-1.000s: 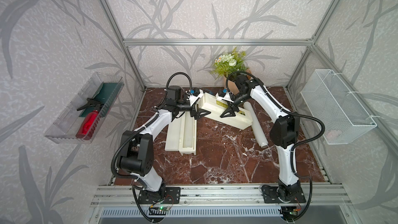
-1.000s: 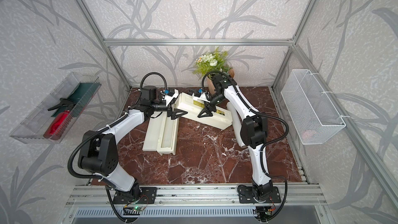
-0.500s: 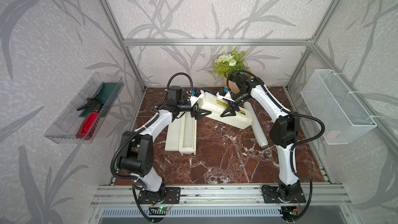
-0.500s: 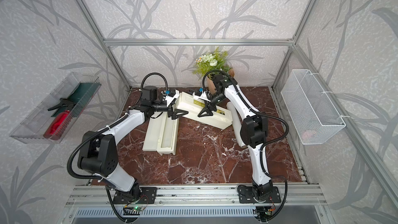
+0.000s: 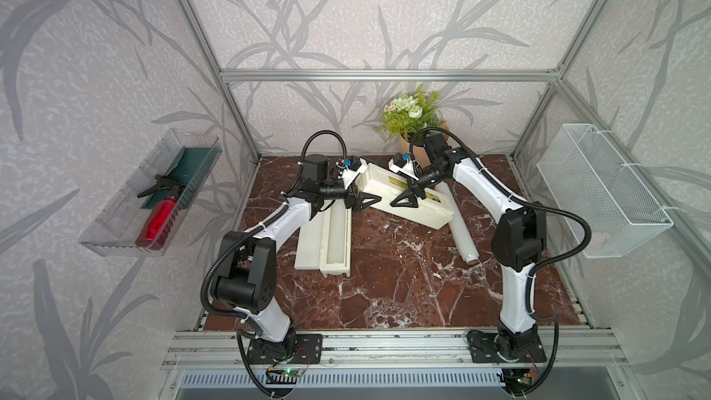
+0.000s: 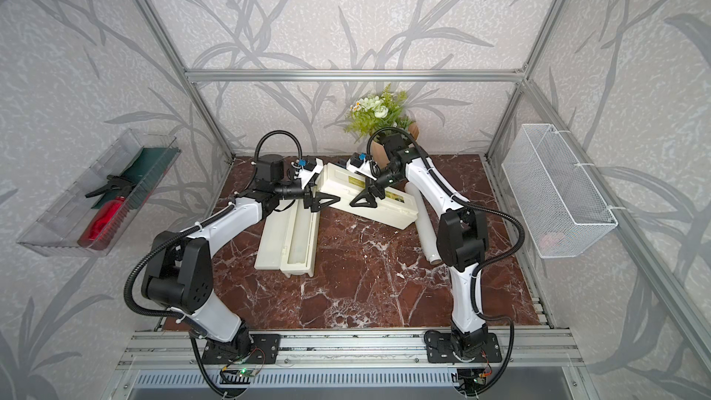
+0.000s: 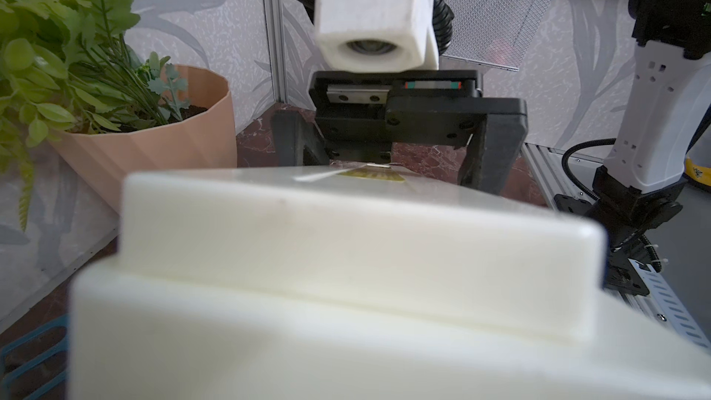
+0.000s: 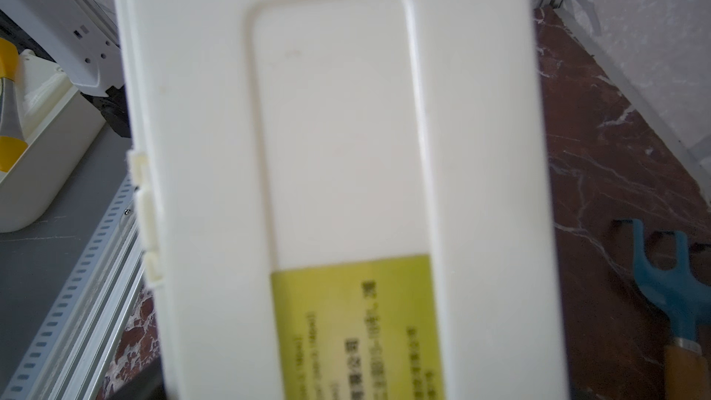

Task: Put plastic wrap rolls into dispensers
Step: Open the lid of the plastic wrap cutting box.

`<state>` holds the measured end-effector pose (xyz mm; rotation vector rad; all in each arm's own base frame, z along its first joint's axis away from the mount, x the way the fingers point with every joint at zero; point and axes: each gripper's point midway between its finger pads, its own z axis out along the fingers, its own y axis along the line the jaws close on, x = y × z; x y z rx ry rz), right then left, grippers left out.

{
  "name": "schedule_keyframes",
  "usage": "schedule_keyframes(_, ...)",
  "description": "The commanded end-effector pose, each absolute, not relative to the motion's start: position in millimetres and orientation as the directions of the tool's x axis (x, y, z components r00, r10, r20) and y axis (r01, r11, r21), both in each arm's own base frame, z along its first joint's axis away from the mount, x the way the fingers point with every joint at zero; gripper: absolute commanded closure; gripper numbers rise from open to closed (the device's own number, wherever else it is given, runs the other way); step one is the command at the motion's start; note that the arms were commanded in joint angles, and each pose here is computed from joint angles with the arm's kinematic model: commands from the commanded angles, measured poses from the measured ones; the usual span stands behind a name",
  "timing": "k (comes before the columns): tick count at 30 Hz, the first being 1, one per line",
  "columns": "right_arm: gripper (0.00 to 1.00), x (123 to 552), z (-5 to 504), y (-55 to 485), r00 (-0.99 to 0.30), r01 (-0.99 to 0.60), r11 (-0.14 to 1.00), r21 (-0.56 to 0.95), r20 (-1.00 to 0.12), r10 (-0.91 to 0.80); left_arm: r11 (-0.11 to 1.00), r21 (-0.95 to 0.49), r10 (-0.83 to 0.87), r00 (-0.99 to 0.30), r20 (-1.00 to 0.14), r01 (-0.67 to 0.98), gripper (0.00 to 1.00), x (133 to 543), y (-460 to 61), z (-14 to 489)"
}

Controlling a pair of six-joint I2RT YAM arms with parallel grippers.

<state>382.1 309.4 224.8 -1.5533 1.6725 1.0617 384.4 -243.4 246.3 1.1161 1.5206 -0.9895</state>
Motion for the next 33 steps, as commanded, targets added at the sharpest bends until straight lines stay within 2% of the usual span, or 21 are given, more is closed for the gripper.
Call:
schedule_keyframes(1,0.01,383,274,309,-0.013,-1.000,0.019,0.005,-0.907,-0.422,0.238,-0.040,0.167,-0.081,-0.983,0.971,0.74,383,-246,254)
schedule_keyframes(8,0.01,382,275,307,0.082,-0.973,0.159,-0.167,-0.895,-0.438,0.245,-0.065,0.154,-0.105,-0.982,0.967,0.78,389,-247,256)
schedule_keyframes(13,0.01,371,265,311,0.084,-0.981,0.123,-0.152,-0.895,-0.438,0.238,-0.047,0.132,-0.081,-0.988,0.970,0.81,389,-248,262)
schedule_keyframes(19,0.01,377,277,319,0.090,-0.972,0.159,-0.173,-0.899,-0.428,0.209,-0.060,0.126,-0.088,-0.988,0.976,0.83,386,-254,266)
schedule_keyframes(22,0.01,371,276,325,0.084,-0.982,0.120,-0.147,-0.904,-0.419,0.190,-0.046,0.123,-0.070,-0.990,0.981,0.84,382,-258,268)
schedule_keyframes(27,0.01,366,265,334,-0.010,-0.998,0.056,-0.017,-0.890,-0.455,0.162,-0.015,0.115,-0.034,-0.993,0.987,0.87,377,-265,277)
schedule_keyframes(28,0.01,365,264,335,-0.021,-0.999,0.042,0.002,-0.891,-0.453,0.153,-0.004,0.112,-0.021,-0.993,0.988,0.89,376,-267,279)
schedule_keyframes(30,0.01,356,260,339,-0.032,-0.999,-0.016,0.045,-0.893,-0.450,0.144,0.021,0.108,0.005,-0.994,0.989,1.00,375,-272,283)
schedule_keyframes(32,0.01,359,254,340,-0.068,-0.997,-0.003,0.078,-0.879,-0.471,0.140,0.045,0.104,0.030,-0.994,0.989,1.00,374,-276,287)
schedule_keyframes(33,0.06,360,252,340,-0.078,-0.996,-0.003,0.091,-0.874,-0.480,0.137,0.046,0.104,0.032,-0.994,0.990,1.00,374,-277,288)
